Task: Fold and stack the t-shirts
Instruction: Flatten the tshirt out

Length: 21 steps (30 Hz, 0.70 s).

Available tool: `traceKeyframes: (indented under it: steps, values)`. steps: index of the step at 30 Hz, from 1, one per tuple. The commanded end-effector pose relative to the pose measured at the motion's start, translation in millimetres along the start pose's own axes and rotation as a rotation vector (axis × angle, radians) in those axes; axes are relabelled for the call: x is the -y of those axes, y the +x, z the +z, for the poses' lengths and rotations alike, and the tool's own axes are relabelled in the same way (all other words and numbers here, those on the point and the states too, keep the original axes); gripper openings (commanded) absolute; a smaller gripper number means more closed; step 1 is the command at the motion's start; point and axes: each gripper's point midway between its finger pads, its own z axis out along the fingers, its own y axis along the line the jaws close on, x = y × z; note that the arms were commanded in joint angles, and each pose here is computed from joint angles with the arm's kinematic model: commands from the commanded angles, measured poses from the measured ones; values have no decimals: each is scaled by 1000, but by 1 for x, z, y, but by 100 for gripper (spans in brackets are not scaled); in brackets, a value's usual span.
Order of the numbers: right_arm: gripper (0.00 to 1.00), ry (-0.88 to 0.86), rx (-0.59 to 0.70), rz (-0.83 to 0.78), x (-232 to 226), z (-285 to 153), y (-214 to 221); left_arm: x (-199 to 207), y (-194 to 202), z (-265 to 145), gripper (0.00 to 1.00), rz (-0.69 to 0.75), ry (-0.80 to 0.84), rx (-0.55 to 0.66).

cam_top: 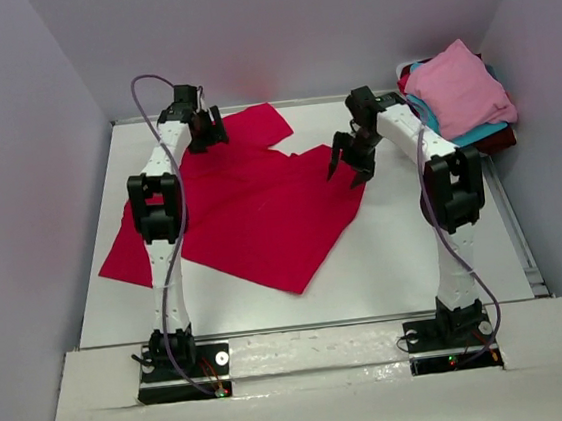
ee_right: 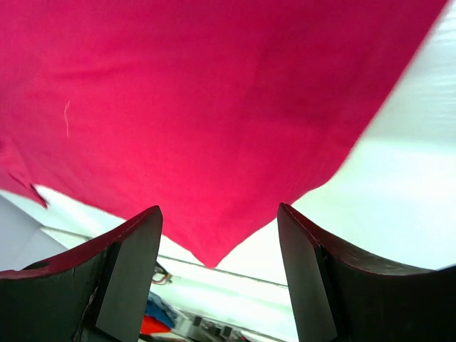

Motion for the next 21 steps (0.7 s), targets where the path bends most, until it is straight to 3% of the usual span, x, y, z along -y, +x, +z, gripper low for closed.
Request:
traceKeyframes:
  steps: [1, 11, 21]
  values:
    - [72, -27, -50, -93, -17, -3, 32, 22, 2, 8, 79, 55, 68, -19]
    - [72, -53, -243, -193, -37, 32, 116, 16, -4, 26, 81, 86, 58, 14]
    - [72, -59, -355, -198, -38, 67, 151, -4, 14, 40, 80, 78, -24, -27]
